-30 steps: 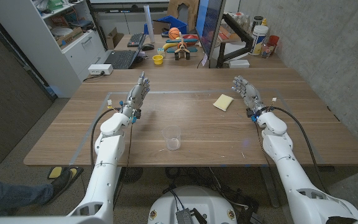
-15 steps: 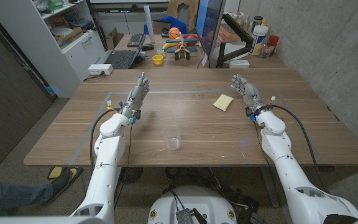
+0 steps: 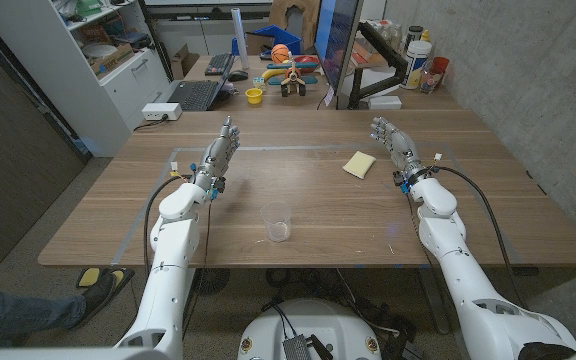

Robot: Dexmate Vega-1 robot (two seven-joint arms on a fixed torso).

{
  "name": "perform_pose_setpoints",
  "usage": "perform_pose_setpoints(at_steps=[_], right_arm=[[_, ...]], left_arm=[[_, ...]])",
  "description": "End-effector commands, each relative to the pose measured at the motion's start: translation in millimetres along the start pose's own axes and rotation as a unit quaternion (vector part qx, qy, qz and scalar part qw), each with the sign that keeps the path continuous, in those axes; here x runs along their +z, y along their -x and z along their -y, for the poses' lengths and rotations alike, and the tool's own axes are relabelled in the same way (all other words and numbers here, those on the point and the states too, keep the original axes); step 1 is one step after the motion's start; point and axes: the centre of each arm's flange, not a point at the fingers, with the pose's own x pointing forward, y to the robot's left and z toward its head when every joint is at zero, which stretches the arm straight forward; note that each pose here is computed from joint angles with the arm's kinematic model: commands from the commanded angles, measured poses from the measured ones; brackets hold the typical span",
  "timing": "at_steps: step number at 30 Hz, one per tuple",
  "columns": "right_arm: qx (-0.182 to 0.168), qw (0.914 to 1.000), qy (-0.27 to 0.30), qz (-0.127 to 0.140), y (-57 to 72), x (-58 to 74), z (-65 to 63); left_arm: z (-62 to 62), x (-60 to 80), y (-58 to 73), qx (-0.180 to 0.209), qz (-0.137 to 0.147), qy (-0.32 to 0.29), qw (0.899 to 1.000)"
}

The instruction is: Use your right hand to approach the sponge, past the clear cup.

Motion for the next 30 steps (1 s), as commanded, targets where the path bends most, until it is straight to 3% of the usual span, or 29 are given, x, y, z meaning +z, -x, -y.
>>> perform_pose_setpoints(at_steps=[1,30], right_arm=[[0.005,0.9998,0.015,0.013,-1.2,3.0,-5.0],[0.008,0.9969,0.070,0.034,-1.6,9.6,-13.7]], left_arm=[[-1.4,1.4,0.7,-0.001,-0.001,-0.002,1.000],[-5.8,-2.4,4.7,0.005,-0.006,-0.003,1.000]])
